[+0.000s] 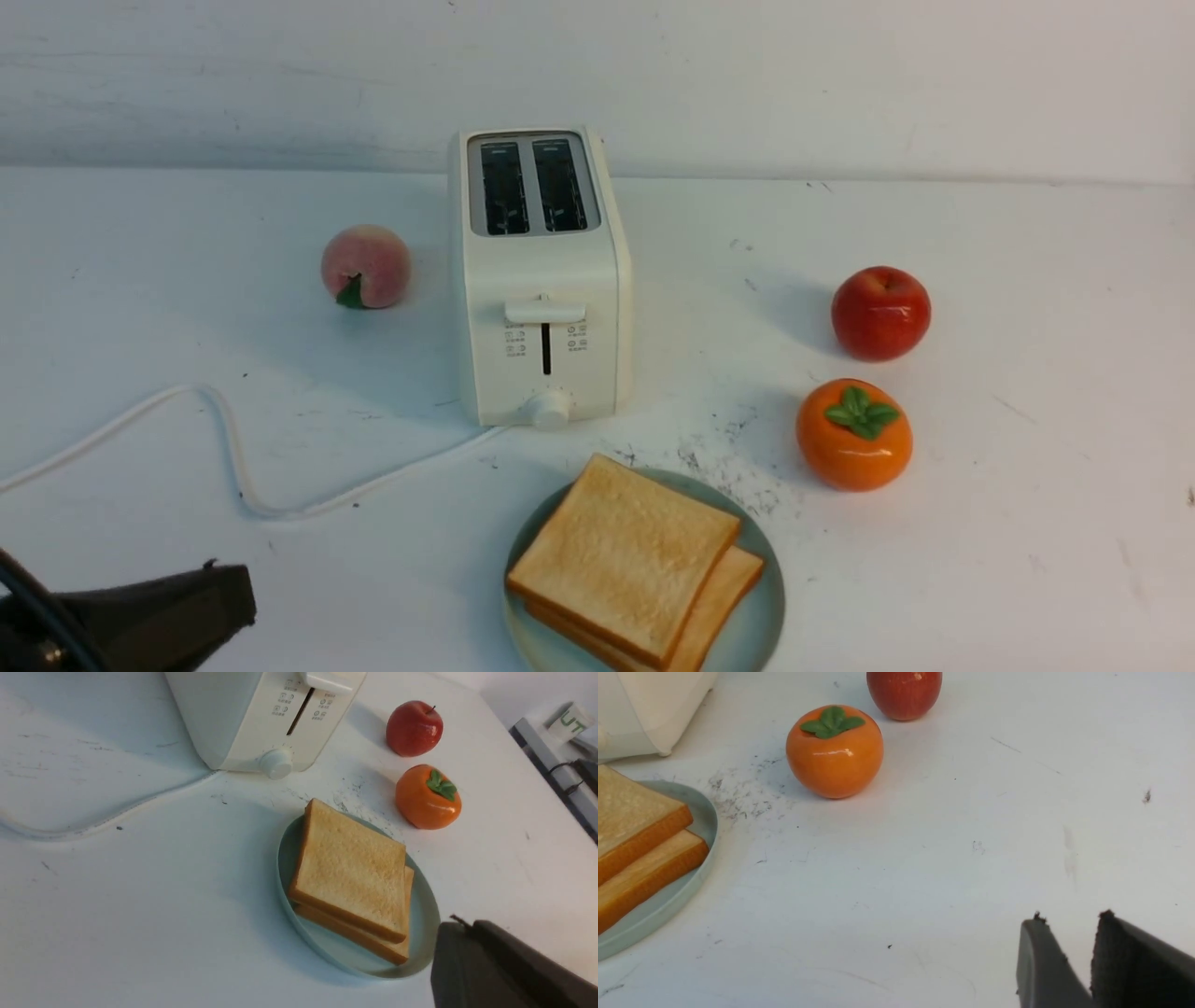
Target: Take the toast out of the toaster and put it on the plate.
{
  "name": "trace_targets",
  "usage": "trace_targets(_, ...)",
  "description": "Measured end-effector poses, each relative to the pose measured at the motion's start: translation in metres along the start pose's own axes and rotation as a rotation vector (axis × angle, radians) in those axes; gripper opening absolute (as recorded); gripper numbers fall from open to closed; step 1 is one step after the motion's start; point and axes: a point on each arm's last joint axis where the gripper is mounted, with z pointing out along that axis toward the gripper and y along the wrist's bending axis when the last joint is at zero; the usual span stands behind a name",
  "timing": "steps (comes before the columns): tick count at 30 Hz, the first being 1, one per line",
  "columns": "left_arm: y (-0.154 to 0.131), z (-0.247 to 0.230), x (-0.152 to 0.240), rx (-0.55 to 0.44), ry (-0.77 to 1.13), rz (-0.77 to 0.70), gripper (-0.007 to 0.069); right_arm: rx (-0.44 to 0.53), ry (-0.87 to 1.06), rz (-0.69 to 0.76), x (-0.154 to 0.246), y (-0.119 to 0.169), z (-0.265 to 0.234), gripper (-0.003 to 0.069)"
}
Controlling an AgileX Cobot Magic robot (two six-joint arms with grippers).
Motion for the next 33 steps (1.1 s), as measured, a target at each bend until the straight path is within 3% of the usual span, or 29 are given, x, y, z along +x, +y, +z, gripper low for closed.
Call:
trace_targets(6, 0.020, 0.012, 0.031, 0.045, -0.072, 0.131, -0.0014, 0.000, 0.000, 0.000, 0.000, 0.000, 0.000, 0.0188)
trace_targets(10, 0.035, 0.006, 0.044, 0.028, -0.172, 0.118, -0.0014, 0.000, 0.000, 0.000, 0.000, 0.000, 0.000, 0.0191)
trace_targets(14, 0.060, -0.007, 0.059, -0.106, -0.327, 0.068, -0.0014, 0.000, 0.000, 0.000, 0.000, 0.000, 0.000, 0.0195)
trace_targets(21, 0.078, -0.016, 0.075, -0.290, -0.380, 0.067, -0.0013, 0.000, 0.000, 0.000, 0.000, 0.000, 0.000, 0.0206)
trace_targets(33, 0.086, -0.016, 0.091, -0.376, -0.233, 0.058, -0.0012, 0.000, 0.000, 0.000, 0.000, 0.000, 0.000, 0.0225)
